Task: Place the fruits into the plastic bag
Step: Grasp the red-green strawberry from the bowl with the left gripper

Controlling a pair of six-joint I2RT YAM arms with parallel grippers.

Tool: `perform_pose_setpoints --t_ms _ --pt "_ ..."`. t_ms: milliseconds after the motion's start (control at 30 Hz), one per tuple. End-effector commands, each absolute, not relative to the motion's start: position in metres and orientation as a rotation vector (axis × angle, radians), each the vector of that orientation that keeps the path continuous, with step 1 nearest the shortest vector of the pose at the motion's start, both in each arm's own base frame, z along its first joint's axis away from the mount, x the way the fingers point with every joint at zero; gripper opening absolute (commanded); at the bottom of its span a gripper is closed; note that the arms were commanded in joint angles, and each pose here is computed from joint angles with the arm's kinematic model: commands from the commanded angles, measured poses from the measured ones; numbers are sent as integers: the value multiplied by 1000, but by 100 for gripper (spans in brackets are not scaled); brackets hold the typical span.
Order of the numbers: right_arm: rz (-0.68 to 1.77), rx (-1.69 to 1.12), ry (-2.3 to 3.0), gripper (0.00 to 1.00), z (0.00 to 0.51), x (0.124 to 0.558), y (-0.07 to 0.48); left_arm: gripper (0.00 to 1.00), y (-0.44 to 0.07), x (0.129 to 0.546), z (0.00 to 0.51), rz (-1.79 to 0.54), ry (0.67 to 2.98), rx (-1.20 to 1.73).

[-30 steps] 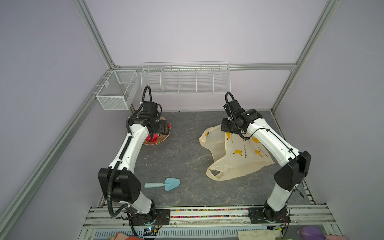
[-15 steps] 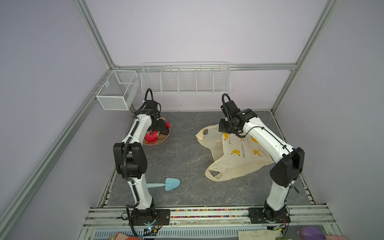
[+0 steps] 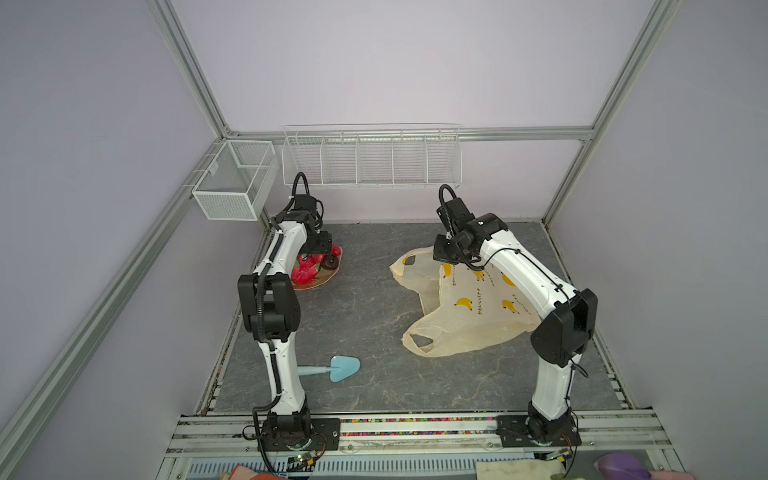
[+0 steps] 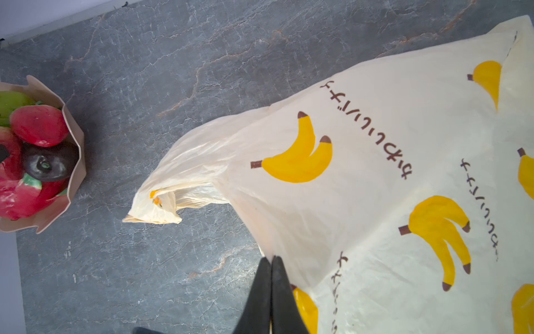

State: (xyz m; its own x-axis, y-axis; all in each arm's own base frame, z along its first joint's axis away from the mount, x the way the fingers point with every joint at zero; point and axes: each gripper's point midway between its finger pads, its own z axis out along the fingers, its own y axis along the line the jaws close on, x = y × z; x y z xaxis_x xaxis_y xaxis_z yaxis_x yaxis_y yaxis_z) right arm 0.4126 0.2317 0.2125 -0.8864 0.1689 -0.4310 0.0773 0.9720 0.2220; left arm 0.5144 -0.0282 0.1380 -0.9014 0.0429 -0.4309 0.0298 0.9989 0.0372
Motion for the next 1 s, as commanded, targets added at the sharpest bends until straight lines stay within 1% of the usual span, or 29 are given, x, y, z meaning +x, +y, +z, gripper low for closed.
perform_pose_setpoints --t_ms 0,533,733,967 --pt "260 177 2677 6 209 414 231 77 -30 521 139 19 2691 63" --pt "267 166 2662 6 214 419 233 67 -28 525 127 37 2708 65" --pt "268 166 2660 6 215 420 234 55 -30 523 128 20 2712 67" --pt "262 170 2651 6 219 420 232 45 -31 521 135 9 2690 59"
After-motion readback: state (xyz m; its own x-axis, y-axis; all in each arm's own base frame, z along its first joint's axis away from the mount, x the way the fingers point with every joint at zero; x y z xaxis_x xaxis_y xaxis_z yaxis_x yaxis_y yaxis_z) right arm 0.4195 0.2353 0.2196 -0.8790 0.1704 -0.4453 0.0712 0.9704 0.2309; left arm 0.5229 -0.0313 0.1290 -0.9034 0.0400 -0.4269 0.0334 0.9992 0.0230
